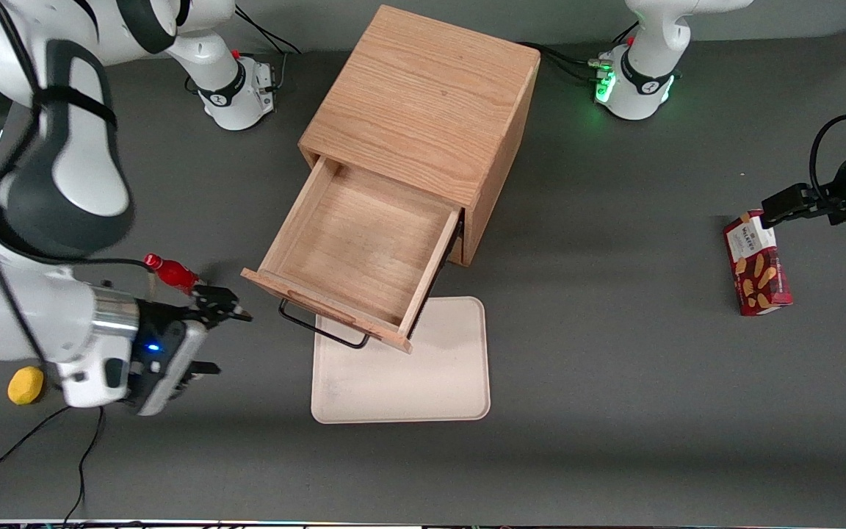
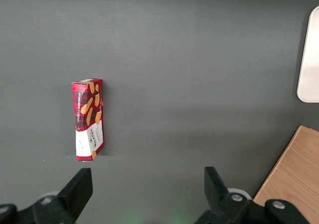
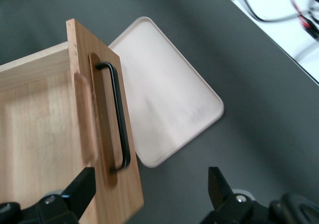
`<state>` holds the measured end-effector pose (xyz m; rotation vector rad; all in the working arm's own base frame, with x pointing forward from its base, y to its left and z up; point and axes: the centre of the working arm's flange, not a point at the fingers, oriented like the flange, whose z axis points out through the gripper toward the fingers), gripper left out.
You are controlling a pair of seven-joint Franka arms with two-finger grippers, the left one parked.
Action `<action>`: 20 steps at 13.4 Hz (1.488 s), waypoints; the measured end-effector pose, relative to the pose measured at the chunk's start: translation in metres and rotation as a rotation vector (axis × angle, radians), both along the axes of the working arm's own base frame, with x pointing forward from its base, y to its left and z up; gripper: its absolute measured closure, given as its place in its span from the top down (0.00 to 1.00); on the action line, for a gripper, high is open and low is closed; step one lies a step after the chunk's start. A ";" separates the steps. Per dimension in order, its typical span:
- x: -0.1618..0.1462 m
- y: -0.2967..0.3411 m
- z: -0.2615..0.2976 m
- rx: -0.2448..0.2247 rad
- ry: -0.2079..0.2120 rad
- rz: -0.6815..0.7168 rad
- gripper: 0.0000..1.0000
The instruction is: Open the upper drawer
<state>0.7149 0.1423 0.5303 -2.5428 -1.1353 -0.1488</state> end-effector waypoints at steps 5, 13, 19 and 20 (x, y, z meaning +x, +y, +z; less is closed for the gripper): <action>-0.037 -0.069 0.057 -0.191 0.086 -0.137 1.00; -0.124 -0.171 0.098 -0.299 0.229 -0.471 1.00; -0.142 -0.171 0.100 -0.390 0.286 -0.782 1.00; -0.141 -0.166 0.098 -0.400 0.283 -0.795 1.00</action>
